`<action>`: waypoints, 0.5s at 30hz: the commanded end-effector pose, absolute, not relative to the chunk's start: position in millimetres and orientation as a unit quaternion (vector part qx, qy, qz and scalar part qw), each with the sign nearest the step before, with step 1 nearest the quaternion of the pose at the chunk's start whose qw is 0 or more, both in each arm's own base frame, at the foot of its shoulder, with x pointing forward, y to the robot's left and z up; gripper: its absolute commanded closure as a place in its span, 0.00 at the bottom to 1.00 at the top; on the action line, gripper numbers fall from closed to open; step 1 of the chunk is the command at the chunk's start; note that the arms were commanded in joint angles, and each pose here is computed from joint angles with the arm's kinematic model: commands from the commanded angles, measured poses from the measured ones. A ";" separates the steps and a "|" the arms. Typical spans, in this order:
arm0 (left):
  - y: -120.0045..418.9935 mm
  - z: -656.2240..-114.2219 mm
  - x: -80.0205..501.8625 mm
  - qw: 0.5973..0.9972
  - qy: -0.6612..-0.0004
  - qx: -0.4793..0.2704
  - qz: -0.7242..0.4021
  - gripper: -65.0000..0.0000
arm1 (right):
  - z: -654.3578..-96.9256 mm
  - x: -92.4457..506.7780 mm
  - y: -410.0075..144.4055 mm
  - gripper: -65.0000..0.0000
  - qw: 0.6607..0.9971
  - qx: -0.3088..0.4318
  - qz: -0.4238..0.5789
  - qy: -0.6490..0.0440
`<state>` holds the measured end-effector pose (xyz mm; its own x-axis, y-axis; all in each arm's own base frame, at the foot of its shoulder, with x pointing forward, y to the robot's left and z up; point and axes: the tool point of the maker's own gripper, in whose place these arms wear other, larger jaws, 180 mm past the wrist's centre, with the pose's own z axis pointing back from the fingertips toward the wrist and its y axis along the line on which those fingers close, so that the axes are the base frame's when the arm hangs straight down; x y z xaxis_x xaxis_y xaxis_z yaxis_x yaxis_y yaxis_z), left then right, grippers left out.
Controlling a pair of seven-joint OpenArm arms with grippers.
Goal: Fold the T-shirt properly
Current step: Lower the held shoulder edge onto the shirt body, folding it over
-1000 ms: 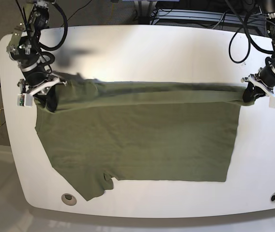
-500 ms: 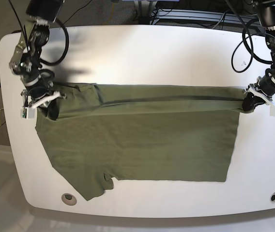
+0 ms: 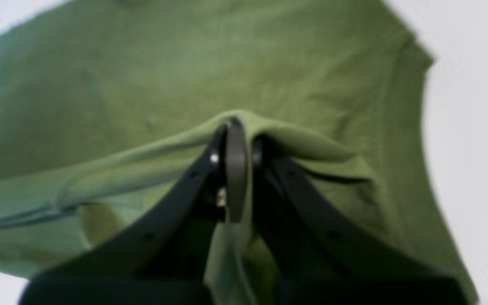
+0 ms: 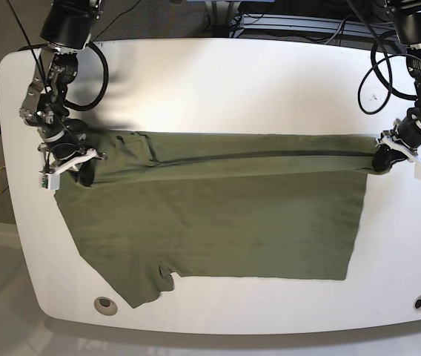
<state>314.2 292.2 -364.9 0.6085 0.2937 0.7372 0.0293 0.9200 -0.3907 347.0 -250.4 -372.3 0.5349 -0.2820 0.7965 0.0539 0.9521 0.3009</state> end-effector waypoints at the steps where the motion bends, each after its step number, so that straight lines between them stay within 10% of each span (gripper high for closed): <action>1: 301.4 -344.8 326.3 0.863 -0.467 -0.179 0.074 1.00 | -350.9 362.4 -260.1 1.00 0.851 0.109 -0.090 -0.505; 15: 303.3 -336.9 342.1 0.855 -0.483 -0.175 0.076 0.94 | -355.4 372.4 -261.6 1.00 0.852 0.098 -0.089 -0.506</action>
